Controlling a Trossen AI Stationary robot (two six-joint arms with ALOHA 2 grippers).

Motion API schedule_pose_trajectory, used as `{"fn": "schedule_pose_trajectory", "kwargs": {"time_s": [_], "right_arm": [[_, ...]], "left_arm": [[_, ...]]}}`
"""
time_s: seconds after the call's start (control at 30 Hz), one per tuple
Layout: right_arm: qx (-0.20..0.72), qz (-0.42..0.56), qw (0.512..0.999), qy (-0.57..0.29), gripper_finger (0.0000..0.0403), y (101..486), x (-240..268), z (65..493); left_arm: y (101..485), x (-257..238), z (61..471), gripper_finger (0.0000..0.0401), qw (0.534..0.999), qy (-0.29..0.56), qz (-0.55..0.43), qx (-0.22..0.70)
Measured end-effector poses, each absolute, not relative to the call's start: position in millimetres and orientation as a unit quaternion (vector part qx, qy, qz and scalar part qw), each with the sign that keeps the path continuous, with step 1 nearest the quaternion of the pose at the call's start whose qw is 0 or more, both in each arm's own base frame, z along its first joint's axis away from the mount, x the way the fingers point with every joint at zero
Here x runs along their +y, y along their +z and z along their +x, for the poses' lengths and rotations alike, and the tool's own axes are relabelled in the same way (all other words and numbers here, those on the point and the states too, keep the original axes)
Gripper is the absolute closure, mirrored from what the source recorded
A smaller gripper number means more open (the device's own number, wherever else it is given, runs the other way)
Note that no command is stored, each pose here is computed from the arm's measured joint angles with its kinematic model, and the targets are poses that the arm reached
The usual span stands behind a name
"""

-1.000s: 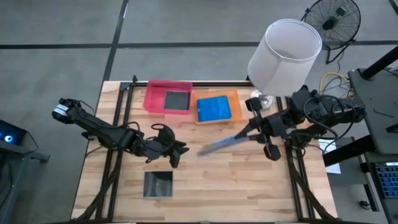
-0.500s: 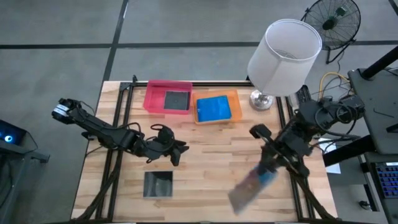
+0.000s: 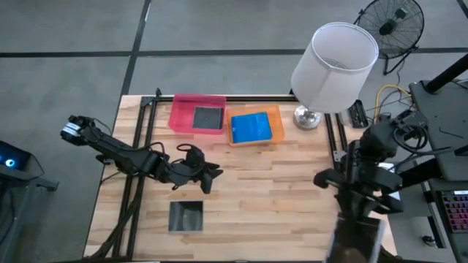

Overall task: Pick & place jewel cases by type
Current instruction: Put the right black CD case into the pink bin

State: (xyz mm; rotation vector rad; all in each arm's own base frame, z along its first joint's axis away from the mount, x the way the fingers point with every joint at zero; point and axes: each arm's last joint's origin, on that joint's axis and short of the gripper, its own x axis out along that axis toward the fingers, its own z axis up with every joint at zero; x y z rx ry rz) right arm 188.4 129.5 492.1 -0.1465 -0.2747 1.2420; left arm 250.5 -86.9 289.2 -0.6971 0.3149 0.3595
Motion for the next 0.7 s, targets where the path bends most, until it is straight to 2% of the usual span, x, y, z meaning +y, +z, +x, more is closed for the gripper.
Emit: {"fn": "schedule_pose_trajectory", "kwargs": {"time_s": [0.2,0.33,0.7], "right_arm": [[-0.129,-0.067,0.76,0.634,0.0378,491,137,184],[-0.162,-0.078,0.754,0.632,0.0378,494,139,183],[-0.395,-0.094,0.719,0.564,0.0378,533,130,171]], "left_arm": [[292,-87,250,0.0279,0.912,0.172,-0.341,0.149],[294,-87,250,0.0279,0.913,0.167,-0.341,0.15],[297,-87,252,0.0279,0.921,0.15,-0.329,0.147]]}}
